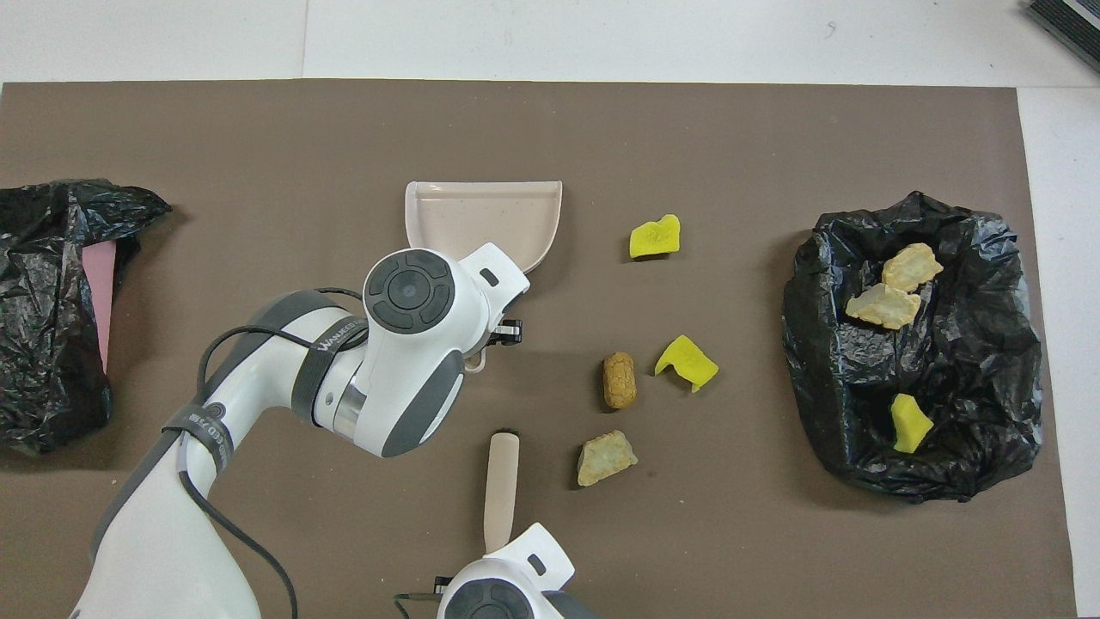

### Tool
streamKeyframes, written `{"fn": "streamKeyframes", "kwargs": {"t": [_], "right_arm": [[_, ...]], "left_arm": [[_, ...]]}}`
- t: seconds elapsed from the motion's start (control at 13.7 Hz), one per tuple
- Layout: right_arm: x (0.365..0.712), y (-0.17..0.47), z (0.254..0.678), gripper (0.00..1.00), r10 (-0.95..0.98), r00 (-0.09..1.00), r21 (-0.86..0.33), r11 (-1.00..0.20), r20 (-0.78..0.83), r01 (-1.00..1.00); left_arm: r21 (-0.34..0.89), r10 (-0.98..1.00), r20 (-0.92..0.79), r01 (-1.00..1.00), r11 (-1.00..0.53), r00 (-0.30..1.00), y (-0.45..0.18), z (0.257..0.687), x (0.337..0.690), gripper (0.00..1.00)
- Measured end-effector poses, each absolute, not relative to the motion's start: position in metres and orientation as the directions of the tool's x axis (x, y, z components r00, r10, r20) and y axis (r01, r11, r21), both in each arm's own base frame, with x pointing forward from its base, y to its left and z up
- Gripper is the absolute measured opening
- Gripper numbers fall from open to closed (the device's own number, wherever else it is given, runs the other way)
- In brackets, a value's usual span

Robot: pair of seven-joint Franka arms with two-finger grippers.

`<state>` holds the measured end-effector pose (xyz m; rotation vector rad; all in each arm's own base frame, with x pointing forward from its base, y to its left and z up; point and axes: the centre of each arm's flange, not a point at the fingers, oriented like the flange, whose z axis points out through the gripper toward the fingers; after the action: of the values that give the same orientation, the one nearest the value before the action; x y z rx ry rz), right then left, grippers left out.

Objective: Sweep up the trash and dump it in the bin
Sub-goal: 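Grasp the wooden brush handle with the right gripper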

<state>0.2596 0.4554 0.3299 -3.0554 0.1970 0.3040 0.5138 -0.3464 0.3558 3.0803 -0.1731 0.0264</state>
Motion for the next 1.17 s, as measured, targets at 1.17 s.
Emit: {"fn": "streamKeyframes", "kwargs": {"t": [1.17], "right_arm": [[0.288, 0.386, 0.363, 0.26, -0.709, 0.679, 0.172, -0.705, -0.190, -0.688]], "left_arm": [[0.072, -0.072, 0.077, -0.077, -0.994, 0.994, -0.297, 0.378, 0.556, 0.32]]}}
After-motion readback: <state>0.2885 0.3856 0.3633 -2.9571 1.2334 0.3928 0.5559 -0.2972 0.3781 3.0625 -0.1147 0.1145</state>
